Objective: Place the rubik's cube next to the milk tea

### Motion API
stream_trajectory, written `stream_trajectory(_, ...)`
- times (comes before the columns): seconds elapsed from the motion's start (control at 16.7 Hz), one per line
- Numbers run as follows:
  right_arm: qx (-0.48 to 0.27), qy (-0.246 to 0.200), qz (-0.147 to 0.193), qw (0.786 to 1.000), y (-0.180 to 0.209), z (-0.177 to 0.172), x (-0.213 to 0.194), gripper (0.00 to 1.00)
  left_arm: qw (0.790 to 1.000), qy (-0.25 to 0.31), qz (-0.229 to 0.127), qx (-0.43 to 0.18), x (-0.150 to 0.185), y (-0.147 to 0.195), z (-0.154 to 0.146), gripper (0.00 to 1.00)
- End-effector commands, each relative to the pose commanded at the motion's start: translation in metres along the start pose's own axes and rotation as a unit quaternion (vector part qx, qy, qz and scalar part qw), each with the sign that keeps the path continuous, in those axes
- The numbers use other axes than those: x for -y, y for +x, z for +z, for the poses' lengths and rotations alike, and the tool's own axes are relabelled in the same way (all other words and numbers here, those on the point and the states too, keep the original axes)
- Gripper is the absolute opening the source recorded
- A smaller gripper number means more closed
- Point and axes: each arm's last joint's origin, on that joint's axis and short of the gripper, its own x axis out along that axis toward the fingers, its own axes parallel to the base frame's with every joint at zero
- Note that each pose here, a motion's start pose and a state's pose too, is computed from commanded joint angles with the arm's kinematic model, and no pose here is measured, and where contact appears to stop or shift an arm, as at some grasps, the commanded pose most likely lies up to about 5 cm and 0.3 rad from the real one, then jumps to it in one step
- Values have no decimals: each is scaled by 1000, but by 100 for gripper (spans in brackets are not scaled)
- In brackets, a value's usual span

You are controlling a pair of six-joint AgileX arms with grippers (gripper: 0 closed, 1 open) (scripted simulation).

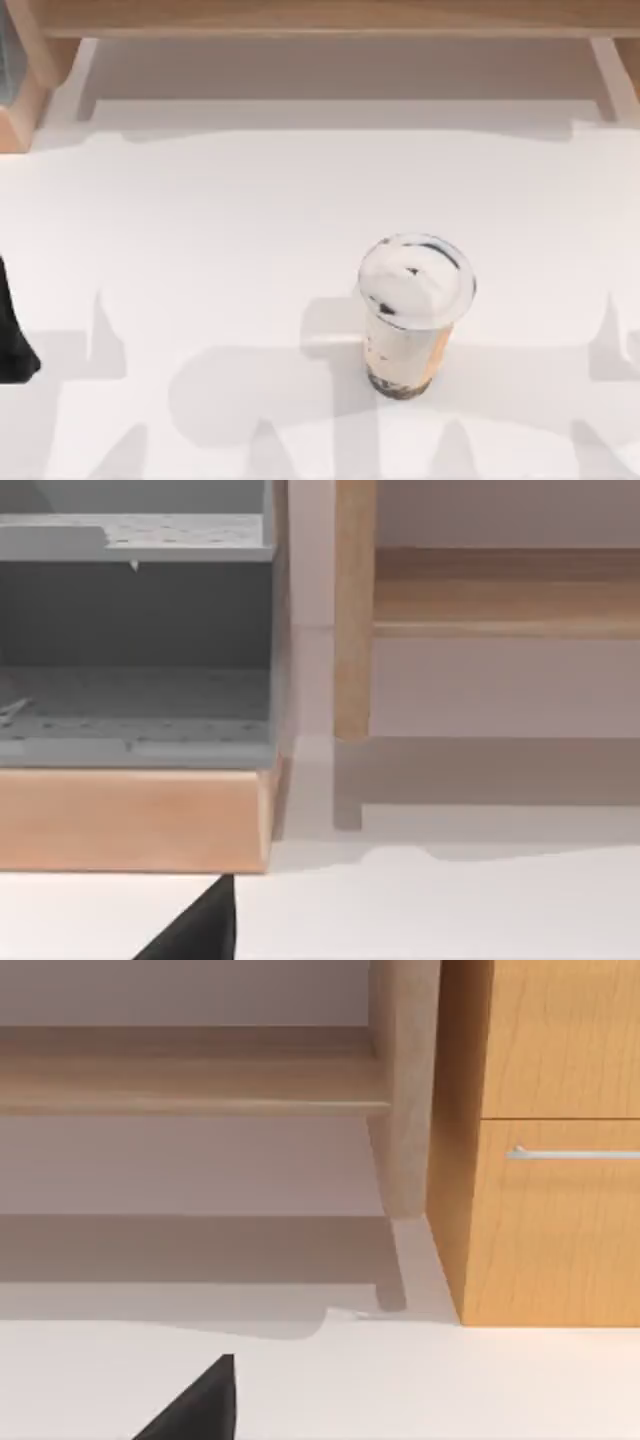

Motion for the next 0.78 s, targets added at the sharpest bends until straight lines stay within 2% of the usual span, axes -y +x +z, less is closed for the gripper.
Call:
stream_trajectory(0.18,0,0,0,1000,0,0,0,100,1000,0,0,2,0,0,3,100)
stream_trajectory(0.36,0,0,0,1000,0,0,0,100,1000,-1,-2,7,3,1,28,100)
stream_trajectory(0.6,0,0,0,1000,0,0,0,100,1000,-2,-3,12,11,15,93,100)
stream_trajectory(0.78,0,0,0,1000,0,0,0,100,1000,-3,-4,9,25,46,150,100)
